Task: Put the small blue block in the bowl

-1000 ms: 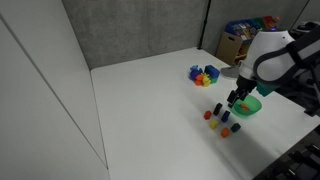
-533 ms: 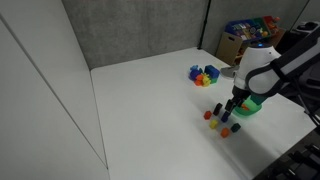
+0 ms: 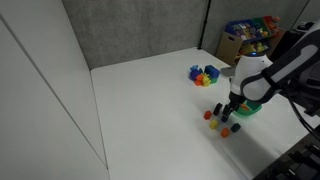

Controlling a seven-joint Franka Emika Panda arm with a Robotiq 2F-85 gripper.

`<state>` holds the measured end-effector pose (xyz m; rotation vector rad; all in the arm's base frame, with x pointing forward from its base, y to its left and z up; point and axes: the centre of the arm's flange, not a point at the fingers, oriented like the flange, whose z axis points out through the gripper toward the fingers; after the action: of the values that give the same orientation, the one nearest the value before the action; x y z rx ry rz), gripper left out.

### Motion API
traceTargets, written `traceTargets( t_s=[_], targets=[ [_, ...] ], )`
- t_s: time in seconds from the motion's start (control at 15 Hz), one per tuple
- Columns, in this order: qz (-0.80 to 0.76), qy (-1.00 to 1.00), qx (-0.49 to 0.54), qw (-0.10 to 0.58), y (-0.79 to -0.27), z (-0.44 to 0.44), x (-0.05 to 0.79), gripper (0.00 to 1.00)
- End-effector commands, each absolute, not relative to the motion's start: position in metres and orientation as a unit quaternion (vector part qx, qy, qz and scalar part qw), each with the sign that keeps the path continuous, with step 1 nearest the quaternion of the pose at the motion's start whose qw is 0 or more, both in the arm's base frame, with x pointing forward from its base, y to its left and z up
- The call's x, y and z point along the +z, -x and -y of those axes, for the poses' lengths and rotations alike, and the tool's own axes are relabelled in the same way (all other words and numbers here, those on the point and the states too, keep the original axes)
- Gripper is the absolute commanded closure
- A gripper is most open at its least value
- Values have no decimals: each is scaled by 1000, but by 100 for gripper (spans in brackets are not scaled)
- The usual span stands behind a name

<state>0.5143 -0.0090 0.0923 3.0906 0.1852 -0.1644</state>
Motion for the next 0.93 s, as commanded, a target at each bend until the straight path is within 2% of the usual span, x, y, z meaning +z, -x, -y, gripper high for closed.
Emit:
traceTargets(
  t_s=[0.0,0.33,0.4,0.47,0.6,0.87],
  targets=[
    [-85,-995,-45,17,-521,10,86,0],
    [-109,-994,-27,16,-523,7,84,0],
    [-112,-993,-24,16,-524,6,84,8],
    [-114,-993,-23,14,-524,6,84,24],
    [-119,-993,-18,14,-524,5,84,44],
    [-121,-992,-13,17,-526,6,85,69]
  ],
)
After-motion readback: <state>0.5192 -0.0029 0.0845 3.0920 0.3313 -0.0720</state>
